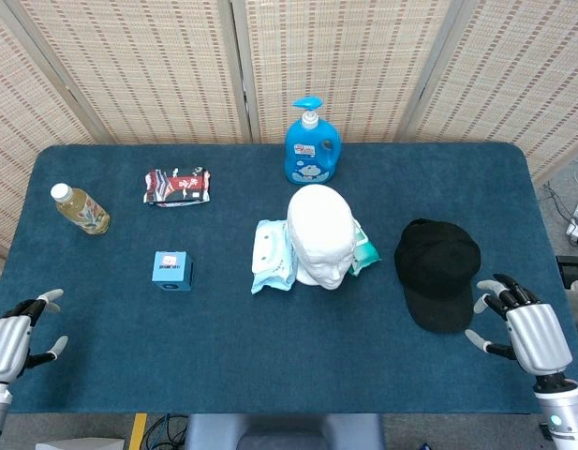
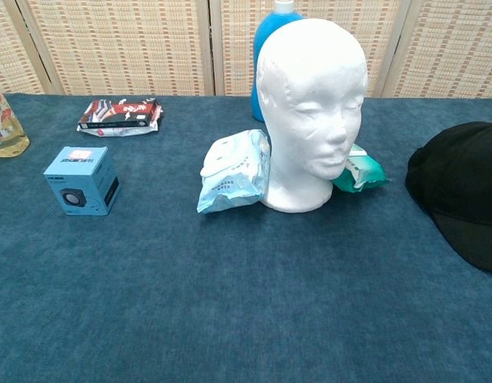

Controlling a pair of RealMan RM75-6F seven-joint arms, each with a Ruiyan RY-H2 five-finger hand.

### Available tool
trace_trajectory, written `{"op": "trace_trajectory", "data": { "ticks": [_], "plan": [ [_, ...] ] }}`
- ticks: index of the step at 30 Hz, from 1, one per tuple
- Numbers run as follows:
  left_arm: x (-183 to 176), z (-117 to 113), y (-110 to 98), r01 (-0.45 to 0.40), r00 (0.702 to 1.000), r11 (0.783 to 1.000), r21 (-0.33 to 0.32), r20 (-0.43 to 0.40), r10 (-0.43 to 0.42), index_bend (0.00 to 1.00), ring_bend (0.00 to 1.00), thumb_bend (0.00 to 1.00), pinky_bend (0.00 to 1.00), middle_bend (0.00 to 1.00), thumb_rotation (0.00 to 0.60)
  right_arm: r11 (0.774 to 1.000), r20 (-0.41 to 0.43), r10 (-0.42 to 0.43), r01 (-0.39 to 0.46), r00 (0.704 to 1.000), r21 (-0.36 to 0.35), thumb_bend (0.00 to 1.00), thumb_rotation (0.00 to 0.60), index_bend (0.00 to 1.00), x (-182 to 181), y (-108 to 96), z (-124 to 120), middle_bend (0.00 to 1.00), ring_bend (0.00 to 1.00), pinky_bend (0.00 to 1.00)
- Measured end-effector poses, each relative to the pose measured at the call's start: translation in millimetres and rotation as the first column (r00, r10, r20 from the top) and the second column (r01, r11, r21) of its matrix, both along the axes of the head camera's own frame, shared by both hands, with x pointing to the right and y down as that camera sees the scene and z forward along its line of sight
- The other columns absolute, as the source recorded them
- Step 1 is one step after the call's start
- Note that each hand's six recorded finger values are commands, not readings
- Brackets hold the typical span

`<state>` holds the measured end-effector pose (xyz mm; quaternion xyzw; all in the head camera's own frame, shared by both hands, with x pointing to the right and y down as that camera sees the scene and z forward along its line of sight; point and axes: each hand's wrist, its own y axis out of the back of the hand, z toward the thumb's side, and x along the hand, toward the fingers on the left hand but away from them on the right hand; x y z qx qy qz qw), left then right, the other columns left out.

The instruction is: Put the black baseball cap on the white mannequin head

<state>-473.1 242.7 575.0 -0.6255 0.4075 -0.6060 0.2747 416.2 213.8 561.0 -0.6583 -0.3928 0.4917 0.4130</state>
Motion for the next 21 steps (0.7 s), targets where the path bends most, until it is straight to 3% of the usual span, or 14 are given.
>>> {"op": "trace_trajectory", "data": {
  "ticks": [8,15,18,21],
  "plan": [
    [1.3,3.2,3.3,0.000,1.000,1.000,-0.029,-0.007,0.000,0.23,0.27,0.25,0.40,0.40,0.600,1.000,0.005,0.009,-0.009,1.000,-0.003,0.00,0.600,0.53,1.4,-2.3,0.5,0.34,0.19,0.37],
    [-3.1,4.7,6.5,0.021,1.000,0.999,-0.050,0.003,-0.021,0.26,0.29,0.25,0.48,0.41,0.600,1.000,-0.008,0.007,-0.007,1.000,-0.007,0.00,0.600,0.53,1.3,-4.9,6.3,0.45,0.30,0.42],
    [-2.2,4.7,7.7,0.025,1.000,0.998,-0.054,-0.004,-0.025,0.28,0.36,0.25,0.58,0.45,0.600,1.000,-0.005,-0.001,0.001,1.000,0.005,0.00,0.600,0.53,-0.9,-6.0,6.1,0.54,0.39,0.50],
    [-2.7,2.7,6.9,0.025,1.000,0.999,-0.046,-0.003,-0.025,0.33,0.53,0.25,0.78,0.56,0.600,1.000,-0.009,-0.010,0.011,1.000,0.024,0.00,0.600,0.53,-3.5,-6.4,6.4,0.59,0.43,0.53]
  ]
}}
